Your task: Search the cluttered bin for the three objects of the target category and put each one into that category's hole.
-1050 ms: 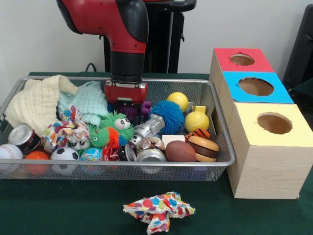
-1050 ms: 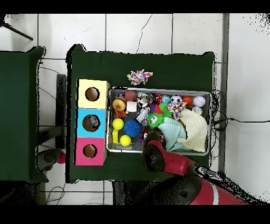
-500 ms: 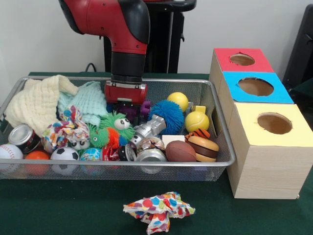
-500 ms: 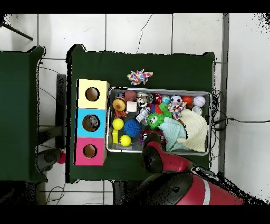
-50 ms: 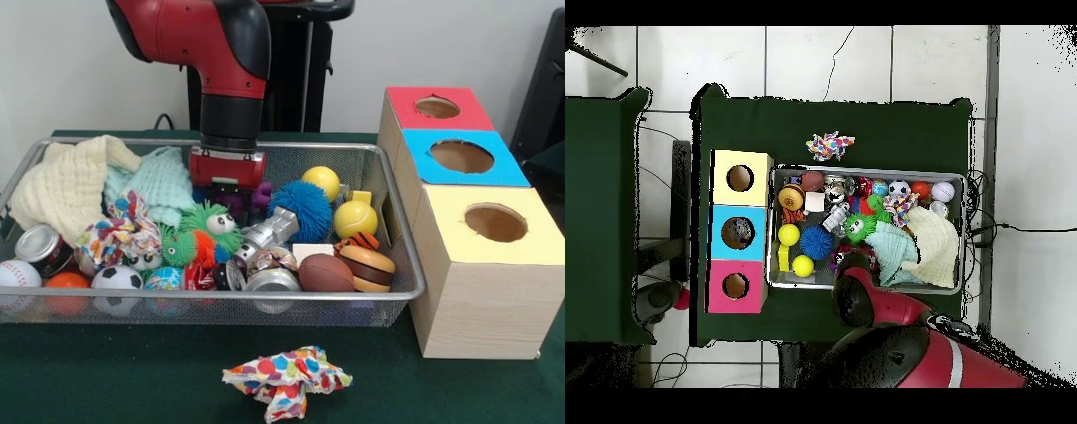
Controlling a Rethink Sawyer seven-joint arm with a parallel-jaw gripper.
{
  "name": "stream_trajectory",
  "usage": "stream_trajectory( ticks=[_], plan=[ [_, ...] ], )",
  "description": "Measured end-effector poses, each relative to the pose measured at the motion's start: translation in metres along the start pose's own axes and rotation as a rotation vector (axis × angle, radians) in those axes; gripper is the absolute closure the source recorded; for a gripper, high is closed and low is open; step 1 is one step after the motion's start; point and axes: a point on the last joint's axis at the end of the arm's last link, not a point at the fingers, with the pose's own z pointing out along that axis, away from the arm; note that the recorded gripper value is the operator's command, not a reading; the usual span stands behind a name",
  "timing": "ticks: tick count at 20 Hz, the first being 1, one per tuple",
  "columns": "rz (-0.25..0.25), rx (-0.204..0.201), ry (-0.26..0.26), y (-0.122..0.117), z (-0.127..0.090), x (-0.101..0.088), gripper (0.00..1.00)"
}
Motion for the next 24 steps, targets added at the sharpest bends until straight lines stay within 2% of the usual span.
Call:
stream_trajectory(
  ticks=[5,9,12,13,16,18,19,23,24],
  plan=[
    [0.011,0.011,-0.012,-0.010,0.004,-0.005,1.00],
    [0.006,0.002,-0.019,-0.011,0.005,-0.006,1.00],
    [0.022,-0.007,-0.015,-0.013,0.005,-0.007,1.00],
    [0.056,-0.028,0.004,-0.015,0.005,-0.010,1.00],
    [0.114,-0.067,0.045,-0.020,0.004,-0.012,1.00],
    [0.179,-0.113,0.097,-0.026,0.003,-0.015,1.00],
    [0.231,-0.150,0.141,-0.032,0.002,-0.018,1.00],
    [0.293,-0.204,0.209,-0.038,0.001,-0.021,1.00],
    [0.307,-0.217,0.225,-0.039,0.001,-0.021,0.00]
  ],
)
